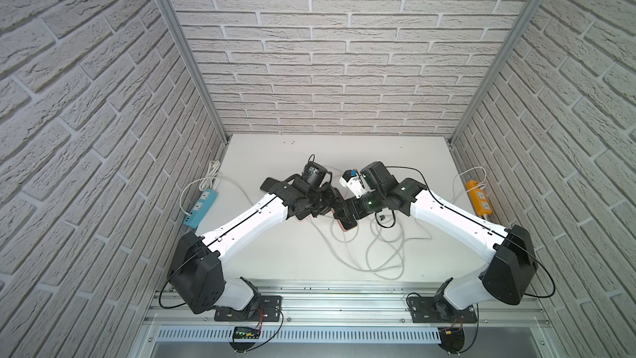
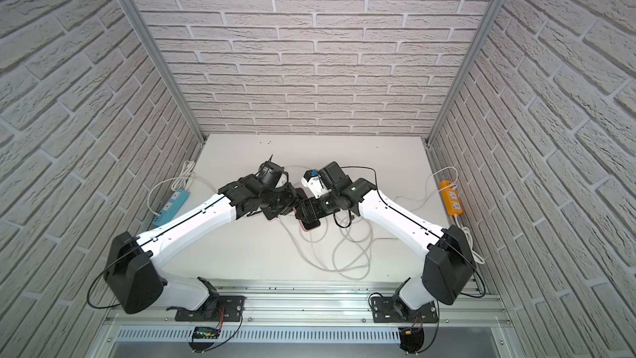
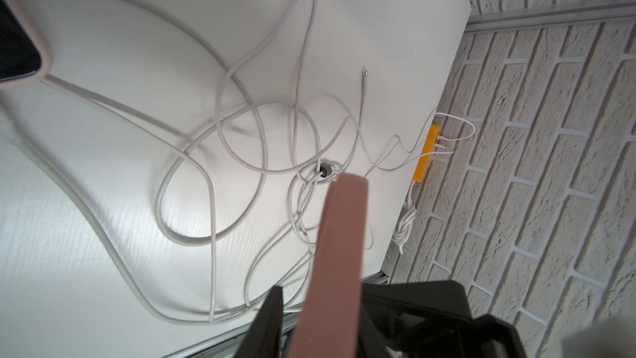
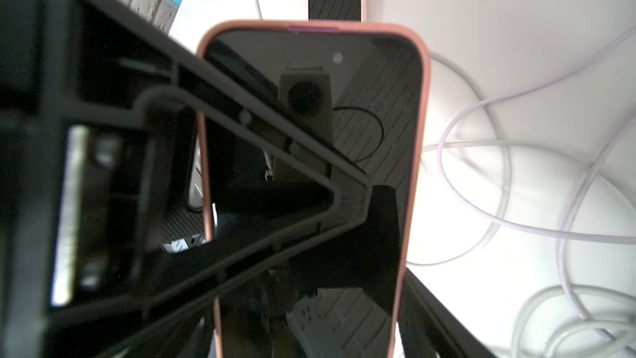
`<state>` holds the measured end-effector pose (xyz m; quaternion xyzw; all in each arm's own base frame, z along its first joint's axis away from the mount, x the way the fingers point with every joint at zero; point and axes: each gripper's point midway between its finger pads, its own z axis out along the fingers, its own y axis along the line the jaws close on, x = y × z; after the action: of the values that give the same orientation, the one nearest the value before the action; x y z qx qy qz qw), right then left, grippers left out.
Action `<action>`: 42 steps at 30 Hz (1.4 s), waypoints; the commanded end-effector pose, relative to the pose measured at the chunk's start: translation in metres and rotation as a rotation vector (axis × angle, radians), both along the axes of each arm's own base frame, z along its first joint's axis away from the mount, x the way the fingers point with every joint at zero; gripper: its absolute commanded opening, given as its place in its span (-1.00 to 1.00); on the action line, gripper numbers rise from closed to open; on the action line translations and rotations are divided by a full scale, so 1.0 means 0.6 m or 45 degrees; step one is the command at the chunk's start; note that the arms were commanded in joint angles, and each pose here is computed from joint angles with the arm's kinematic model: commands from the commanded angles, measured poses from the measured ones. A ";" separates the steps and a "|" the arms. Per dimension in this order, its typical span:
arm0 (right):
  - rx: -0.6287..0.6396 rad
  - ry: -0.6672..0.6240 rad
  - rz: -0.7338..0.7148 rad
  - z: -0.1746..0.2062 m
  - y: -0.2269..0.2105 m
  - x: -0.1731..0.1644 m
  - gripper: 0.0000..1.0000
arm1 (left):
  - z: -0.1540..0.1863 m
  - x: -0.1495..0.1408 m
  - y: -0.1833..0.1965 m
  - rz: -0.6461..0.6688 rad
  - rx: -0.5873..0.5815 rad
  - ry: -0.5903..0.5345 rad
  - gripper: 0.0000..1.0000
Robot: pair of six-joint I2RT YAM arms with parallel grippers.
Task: Plug the charging cable into the phone
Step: Adjust the phone, then pick up the charging cable from the center of the board.
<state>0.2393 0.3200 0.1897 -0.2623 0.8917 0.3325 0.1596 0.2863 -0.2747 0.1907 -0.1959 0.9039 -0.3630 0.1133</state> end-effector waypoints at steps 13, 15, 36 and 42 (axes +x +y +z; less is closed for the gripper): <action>0.069 -0.195 -0.066 0.076 -0.027 0.033 0.43 | 0.013 -0.001 0.102 0.112 0.124 -0.041 -1.00; 0.007 -0.206 -0.220 0.071 -0.071 0.075 0.42 | 0.020 -0.005 0.140 0.164 0.124 -0.055 -1.00; -1.072 -0.070 -0.586 -0.181 -0.317 0.375 -0.06 | 0.048 -0.055 0.203 0.180 0.036 -0.111 -1.00; -1.060 0.017 -0.609 -0.217 -0.349 0.375 -0.08 | 0.038 -0.053 0.200 0.163 0.043 -0.094 -1.00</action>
<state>0.4644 0.1251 0.0652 -0.0911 0.9844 -0.0886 0.1220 0.2505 -0.1502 0.2058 -0.2531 0.8948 -0.3292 0.1641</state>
